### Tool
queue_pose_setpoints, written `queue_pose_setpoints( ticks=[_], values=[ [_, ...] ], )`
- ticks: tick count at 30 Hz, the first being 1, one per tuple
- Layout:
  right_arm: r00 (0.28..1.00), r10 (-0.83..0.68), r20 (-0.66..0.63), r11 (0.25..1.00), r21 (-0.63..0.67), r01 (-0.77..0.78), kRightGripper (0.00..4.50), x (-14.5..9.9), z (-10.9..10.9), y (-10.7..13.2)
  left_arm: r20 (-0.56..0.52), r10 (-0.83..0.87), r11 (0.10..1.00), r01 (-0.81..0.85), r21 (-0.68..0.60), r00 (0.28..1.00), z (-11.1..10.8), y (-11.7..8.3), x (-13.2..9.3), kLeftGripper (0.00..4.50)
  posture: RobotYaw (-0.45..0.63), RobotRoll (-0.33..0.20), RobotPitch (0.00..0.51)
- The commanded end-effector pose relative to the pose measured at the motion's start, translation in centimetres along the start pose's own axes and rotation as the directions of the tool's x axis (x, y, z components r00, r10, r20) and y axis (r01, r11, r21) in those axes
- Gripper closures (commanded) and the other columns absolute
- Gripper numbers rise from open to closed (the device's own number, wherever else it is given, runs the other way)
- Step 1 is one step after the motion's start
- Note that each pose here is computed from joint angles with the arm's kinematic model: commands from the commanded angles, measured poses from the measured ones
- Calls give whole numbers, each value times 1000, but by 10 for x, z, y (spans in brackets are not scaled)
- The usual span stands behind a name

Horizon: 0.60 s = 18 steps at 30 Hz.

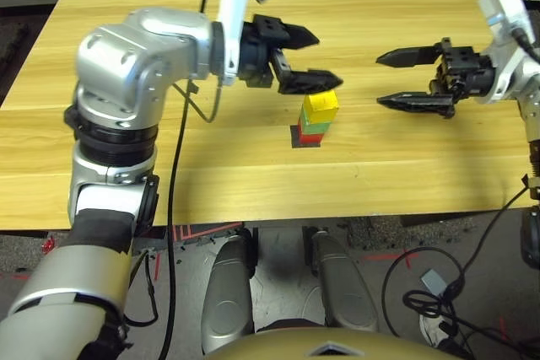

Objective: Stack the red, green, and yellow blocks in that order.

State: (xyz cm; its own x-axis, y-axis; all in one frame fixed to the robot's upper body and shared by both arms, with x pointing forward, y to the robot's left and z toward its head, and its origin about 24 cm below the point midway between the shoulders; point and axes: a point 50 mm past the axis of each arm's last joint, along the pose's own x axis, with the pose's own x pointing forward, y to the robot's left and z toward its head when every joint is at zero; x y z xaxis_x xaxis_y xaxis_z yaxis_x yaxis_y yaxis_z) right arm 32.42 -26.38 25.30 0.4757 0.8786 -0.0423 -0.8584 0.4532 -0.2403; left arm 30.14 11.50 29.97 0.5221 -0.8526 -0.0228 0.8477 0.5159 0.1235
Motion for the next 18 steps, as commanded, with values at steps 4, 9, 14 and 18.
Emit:
queue_pose_setpoints(
  ticks=[4,9,14,18],
  values=[
    [801,-597,54,802,50,595,0,-62,-43,-28,172,583,810,-584,-50,794,-51,51,-56,14,33,-46,235],
    [537,-841,64,540,89,837,0,-104,-74,-31,159,757,644,-765,-16,634,-108,57,-89,14,30,-49,250],
    [414,-910,12,413,88,906,0,-126,-96,-23,145,799,586,-809,32,584,-140,56,-109,14,15,-67,271],
    [345,-938,-21,343,74,937,0,-142,-104,-17,169,845,504,-861,66,508,-153,57,-129,14,14,-71,264]
  ],
)
